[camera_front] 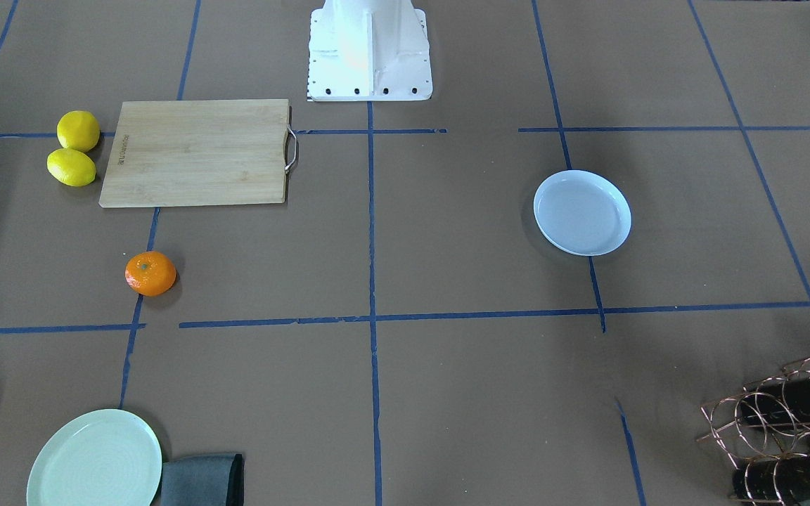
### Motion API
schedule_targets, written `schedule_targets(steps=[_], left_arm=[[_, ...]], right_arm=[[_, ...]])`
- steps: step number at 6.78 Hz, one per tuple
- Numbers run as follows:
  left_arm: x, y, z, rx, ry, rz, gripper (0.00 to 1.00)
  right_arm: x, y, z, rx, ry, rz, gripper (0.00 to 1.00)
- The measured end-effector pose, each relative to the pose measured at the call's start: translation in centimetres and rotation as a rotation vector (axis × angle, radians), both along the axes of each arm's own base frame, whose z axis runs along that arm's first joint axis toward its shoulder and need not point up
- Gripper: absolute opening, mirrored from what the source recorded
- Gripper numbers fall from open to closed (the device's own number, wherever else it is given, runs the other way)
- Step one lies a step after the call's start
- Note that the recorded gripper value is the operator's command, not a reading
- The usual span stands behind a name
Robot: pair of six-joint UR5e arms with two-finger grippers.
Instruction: Pick orange to plate
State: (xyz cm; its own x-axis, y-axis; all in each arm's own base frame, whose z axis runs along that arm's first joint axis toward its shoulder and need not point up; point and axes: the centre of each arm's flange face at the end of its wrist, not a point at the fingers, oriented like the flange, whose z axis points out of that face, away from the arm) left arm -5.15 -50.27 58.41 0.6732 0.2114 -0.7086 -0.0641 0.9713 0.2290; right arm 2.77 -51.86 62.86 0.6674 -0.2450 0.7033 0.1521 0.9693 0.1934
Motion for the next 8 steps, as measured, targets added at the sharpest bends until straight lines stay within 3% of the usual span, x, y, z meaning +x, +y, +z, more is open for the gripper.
schedule_targets(steps=[2,3,6,8], left_arm=[[8.3,-0.7,-1.9,0.062,0.056,0.089,1.00],[13.6,-0.5,-3.3,0.031,0.094,0.083,1.00],[27.7,2.8,-5.8,-0.085,0.125,-0.058,1.00],[32.8,5.0,-5.8,-0.106,0.099,-0.078,0.98]], right_arm=[[-0.1,-0.1,-0.1,0.005,-0.002,-0.003,1.00],[-0.1,-0.1,-0.1,0.011,-0.004,-0.003,1.00],[-0.2,-0.1,0.0,0.033,-0.009,-0.005,1.00],[-0.4,-0.1,-0.1,0.047,-0.012,-0.009,1.00]])
